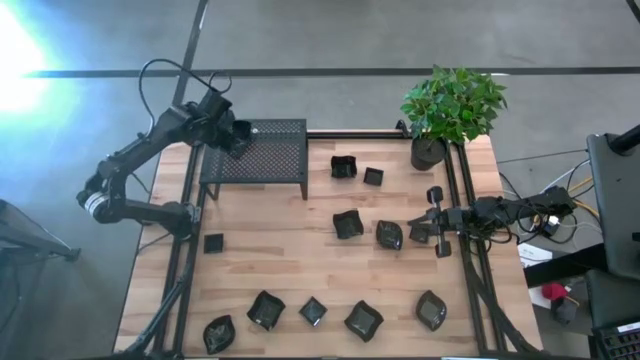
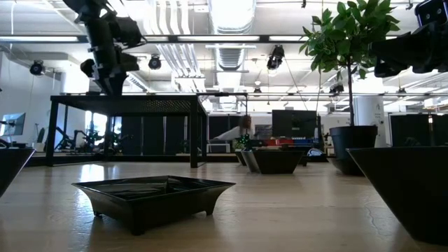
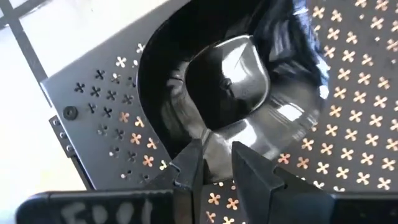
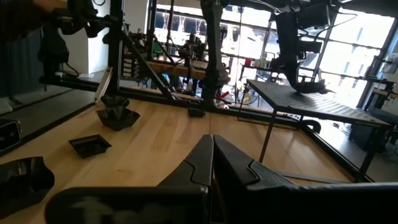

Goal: Pick & Place Mini shaped plates
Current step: Put the leaf shaped plate on the shelf

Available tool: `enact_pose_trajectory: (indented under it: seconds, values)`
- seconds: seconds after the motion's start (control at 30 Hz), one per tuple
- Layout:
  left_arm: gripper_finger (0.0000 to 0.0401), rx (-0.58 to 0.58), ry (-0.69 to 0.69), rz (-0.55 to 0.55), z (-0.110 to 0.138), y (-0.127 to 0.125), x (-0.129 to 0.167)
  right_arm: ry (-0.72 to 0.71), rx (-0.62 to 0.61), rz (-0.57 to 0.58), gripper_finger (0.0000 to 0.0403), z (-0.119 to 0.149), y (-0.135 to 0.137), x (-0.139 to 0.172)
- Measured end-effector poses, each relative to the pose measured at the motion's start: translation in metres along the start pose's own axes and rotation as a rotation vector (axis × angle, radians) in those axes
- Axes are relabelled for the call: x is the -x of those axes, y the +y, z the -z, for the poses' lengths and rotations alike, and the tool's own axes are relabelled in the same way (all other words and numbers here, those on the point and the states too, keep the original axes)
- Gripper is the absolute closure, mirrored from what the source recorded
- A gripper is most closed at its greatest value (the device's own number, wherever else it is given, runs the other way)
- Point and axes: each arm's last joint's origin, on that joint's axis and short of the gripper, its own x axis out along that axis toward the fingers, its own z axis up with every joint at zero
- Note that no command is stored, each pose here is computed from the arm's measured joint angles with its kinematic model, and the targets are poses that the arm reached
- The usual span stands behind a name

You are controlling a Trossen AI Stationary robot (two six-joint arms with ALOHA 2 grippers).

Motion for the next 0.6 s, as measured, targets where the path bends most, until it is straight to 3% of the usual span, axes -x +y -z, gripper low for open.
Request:
enact_pose_trajectory:
  seconds: [0.6]
  values:
    - [0.0323,0.006,-0.038,-0.075,-0.005,0.0029,0.0045,0.0,0.0,0.0,0.0394,0.0,0.0,0.0]
